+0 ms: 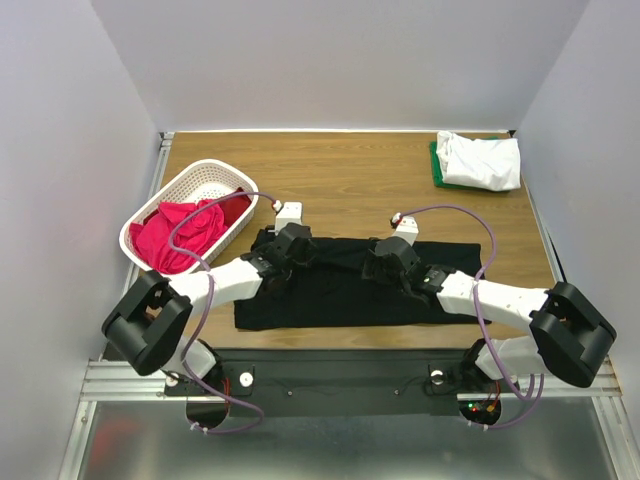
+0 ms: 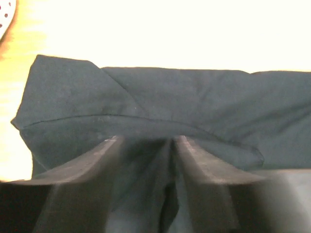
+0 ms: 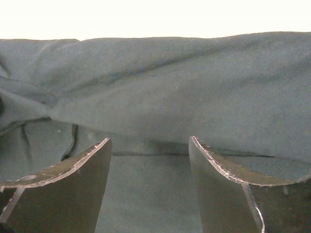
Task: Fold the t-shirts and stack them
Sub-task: Fold the tshirt
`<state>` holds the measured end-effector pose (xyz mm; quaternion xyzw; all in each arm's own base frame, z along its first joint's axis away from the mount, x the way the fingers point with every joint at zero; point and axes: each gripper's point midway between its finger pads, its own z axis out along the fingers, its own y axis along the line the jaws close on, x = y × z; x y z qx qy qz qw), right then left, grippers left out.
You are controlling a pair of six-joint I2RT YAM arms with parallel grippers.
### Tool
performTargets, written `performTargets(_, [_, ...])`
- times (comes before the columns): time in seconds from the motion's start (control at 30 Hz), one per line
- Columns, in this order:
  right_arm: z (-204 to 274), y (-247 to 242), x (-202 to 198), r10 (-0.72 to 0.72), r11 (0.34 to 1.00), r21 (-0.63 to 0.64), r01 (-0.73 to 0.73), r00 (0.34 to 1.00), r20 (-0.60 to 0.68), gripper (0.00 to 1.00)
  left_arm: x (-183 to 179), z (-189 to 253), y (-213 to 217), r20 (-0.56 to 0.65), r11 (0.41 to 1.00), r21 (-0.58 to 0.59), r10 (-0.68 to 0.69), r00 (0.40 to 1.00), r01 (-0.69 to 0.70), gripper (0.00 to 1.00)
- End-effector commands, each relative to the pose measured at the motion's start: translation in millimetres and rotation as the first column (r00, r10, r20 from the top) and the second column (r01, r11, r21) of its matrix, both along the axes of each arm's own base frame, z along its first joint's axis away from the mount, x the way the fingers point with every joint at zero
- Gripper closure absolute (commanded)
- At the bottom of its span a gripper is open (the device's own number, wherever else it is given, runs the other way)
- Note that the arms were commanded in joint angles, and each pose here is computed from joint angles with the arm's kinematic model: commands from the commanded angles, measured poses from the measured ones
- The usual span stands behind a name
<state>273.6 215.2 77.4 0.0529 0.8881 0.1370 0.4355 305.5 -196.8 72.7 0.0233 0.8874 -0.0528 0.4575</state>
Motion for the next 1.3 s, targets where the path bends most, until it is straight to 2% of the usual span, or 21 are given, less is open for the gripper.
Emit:
performTargets(0.0, [2.2,-1.9,2.3,-0.009,1.0,0.009,0.009,1.0,0.017,0.28,16.7,34.8,5.1,0.089,0.999,0.008,0.046,0.995,-0.047,0.3])
performTargets(0.17, [-5.5,-4.1,1.5,-0.016,1.0,-0.009,0.016,1.0,0.003,0.28,12.9,48.2,25.1,0.13,0.993,0.021,0.112,0.985,-0.115,0.21])
performTargets(0.33, [-12.1,-2.0,1.3,-0.011,1.0,-0.017,0.01,1.0,-0.016,0.28,10.2,57.7,35.1,0.13,0.986,0.021,0.162,0.978,-0.166,0.23])
performTargets(0.47, [-11.7,-3.3,1.4,-0.015,1.0,-0.016,0.015,1.0,-0.013,0.28,-5.8,66.8,15.4,0.116,0.996,-0.056,0.071,0.991,-0.065,0.26])
performTargets(0.53, [-11.5,-3.7,1.7,-0.018,1.0,-0.017,0.018,1.0,-0.012,0.28,-19.6,70.5,-8.7,0.11,0.993,-0.118,-0.015,0.994,0.028,0.27])
performTargets(0.63, [-12.1,-2.5,0.9,-0.015,1.0,-0.013,0.015,1.0,-0.016,0.28,-38.4,57.8,-28.4,0.065,0.987,-0.139,-0.069,0.995,0.078,0.27])
performTargets(0.67, [-12.8,-3.0,0.7,-0.017,1.0,-0.012,0.016,1.0,-0.018,0.28,-46.1,44.4,-27.9,0.019,0.991,-0.11,-0.08,0.997,0.081,0.27])
performTargets(0.87, [-12.4,-2.9,0.4,-0.016,1.0,-0.009,0.016,1.0,-0.018,0.28,-68.9,11.1,-33.0,-0.082,0.993,-0.082,-0.095,0.992,0.088,0.27])
performTargets(1.13, [-13.1,-3.7,-1.9,-0.013,1.0,-0.007,0.013,1.0,-0.02,0.27,-62.7,2.4,-8.1,-0.088,0.999,0.038,0.028,0.996,-0.025,0.26])
performTargets(1.27, [-11.9,-4.4,-2.5,-0.014,1.0,-0.002,0.014,1.0,-0.017,0.27,-62.6,-6.1,-11.4,-0.116,0.998,0.065,0.021,0.993,-0.013,0.26])
